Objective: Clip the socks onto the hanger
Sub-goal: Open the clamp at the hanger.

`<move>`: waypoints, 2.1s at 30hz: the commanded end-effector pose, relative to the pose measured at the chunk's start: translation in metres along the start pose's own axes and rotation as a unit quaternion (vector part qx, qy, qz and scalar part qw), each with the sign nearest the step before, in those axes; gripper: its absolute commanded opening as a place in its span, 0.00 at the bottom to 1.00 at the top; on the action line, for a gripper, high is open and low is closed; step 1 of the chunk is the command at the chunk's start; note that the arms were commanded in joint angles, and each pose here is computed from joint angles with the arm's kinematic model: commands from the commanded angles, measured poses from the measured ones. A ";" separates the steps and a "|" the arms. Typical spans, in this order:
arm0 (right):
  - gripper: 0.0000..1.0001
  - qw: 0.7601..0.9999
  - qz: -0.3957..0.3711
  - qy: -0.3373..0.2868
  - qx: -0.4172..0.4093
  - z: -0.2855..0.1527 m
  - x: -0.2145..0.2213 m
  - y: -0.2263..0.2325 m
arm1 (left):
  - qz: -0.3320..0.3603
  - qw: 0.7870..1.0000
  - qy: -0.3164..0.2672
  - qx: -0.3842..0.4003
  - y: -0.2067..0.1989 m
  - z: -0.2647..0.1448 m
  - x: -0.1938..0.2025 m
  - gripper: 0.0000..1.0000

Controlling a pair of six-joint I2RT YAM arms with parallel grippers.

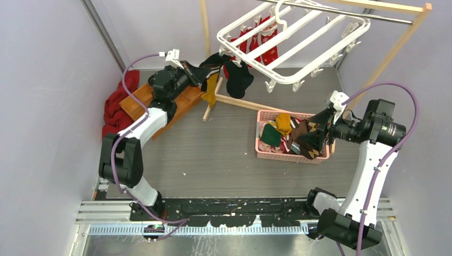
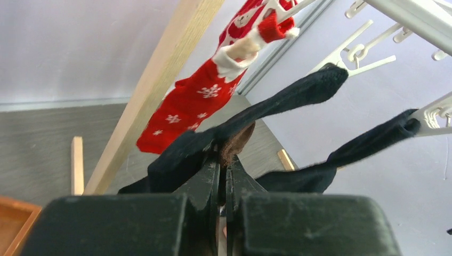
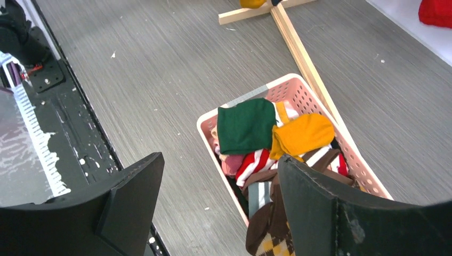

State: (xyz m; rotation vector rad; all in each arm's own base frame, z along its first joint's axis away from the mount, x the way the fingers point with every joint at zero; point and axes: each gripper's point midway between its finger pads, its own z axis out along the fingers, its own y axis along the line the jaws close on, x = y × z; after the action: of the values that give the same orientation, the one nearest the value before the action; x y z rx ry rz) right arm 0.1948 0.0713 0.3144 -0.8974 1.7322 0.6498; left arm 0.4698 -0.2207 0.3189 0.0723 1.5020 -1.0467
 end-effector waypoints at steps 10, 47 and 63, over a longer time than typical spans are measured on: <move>0.82 0.988 -0.073 -0.086 0.107 0.024 -0.064 -0.052 | 0.053 0.996 0.014 0.064 -0.088 -0.096 -0.016 0.00; 0.82 0.946 0.068 -0.022 0.315 0.002 0.006 -0.105 | 0.181 0.958 0.013 0.220 -0.307 0.014 0.104 0.00; 0.82 0.926 0.063 -0.024 0.371 -0.018 -0.003 -0.126 | 0.206 0.977 -0.052 0.017 -0.222 0.037 0.066 0.00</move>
State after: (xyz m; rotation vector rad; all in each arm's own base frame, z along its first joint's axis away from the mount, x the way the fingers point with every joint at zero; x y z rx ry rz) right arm 0.2847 -0.0108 0.2899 -0.2342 1.8771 0.0947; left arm 0.3349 -0.4563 0.3409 0.5029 1.4021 -0.7930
